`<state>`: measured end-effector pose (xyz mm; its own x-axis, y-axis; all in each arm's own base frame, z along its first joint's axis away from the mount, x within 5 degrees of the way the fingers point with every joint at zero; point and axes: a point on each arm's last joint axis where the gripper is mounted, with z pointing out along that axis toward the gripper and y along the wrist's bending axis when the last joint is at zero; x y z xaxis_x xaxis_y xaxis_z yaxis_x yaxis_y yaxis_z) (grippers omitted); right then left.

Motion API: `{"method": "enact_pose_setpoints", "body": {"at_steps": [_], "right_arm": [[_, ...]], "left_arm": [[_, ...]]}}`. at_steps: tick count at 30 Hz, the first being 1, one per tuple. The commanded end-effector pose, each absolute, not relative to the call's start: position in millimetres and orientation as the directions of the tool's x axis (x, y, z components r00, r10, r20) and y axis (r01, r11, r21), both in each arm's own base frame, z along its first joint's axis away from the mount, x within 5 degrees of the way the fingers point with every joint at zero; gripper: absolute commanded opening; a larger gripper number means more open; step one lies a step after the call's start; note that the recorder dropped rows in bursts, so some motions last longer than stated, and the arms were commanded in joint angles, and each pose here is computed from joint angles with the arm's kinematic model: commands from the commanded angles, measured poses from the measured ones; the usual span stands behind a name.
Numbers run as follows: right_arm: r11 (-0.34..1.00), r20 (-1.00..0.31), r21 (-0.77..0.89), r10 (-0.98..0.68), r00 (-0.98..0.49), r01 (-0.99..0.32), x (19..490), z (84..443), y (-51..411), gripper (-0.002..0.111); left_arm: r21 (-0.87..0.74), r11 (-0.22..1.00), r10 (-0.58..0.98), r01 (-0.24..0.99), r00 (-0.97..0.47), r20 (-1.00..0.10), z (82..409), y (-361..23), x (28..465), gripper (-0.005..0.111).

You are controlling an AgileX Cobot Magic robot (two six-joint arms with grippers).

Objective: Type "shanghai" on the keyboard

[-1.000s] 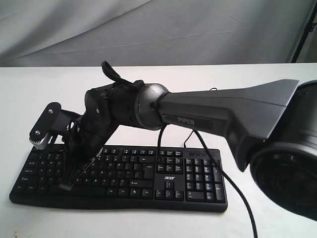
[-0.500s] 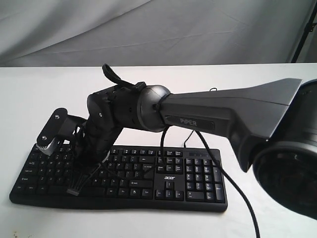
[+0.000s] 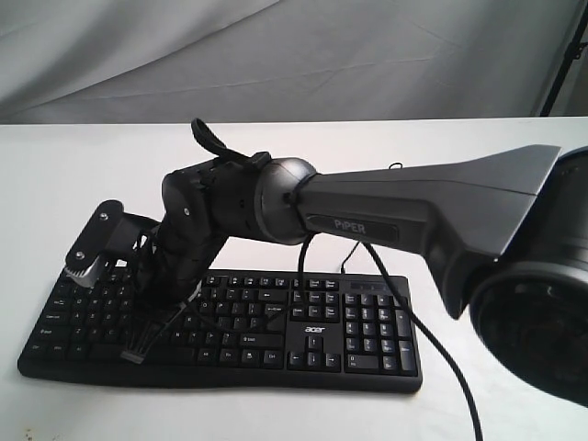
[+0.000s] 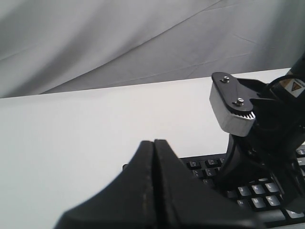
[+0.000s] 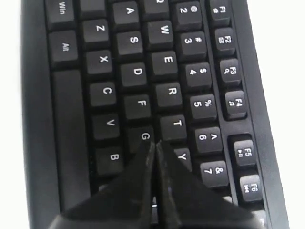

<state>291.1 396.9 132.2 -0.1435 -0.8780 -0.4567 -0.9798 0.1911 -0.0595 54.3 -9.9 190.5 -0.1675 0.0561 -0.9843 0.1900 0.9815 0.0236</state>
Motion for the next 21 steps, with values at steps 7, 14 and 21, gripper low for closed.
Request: {"method": "enact_pose_setpoints", "body": {"at_steps": [7,14,21], "right_arm": [[0.191,-0.468,-0.058,-0.872,-0.143,-0.98,292.1,130.7,396.7,0.0],[0.19,-0.465,-0.055,-0.873,-0.143,-0.98,291.9,130.6,396.5,0.0],[0.191,-0.458,-0.053,-0.877,-0.146,-0.98,291.6,130.2,395.9,0.0]], "left_arm": [[0.022,0.981,0.054,0.194,-0.164,-0.985,189.7,-10.1,54.2,0.0],[0.022,0.981,0.054,0.194,-0.164,-0.985,189.7,-10.1,54.2,0.0],[0.022,0.981,0.054,0.194,-0.164,-0.985,189.7,-10.1,54.2,0.0]]}}
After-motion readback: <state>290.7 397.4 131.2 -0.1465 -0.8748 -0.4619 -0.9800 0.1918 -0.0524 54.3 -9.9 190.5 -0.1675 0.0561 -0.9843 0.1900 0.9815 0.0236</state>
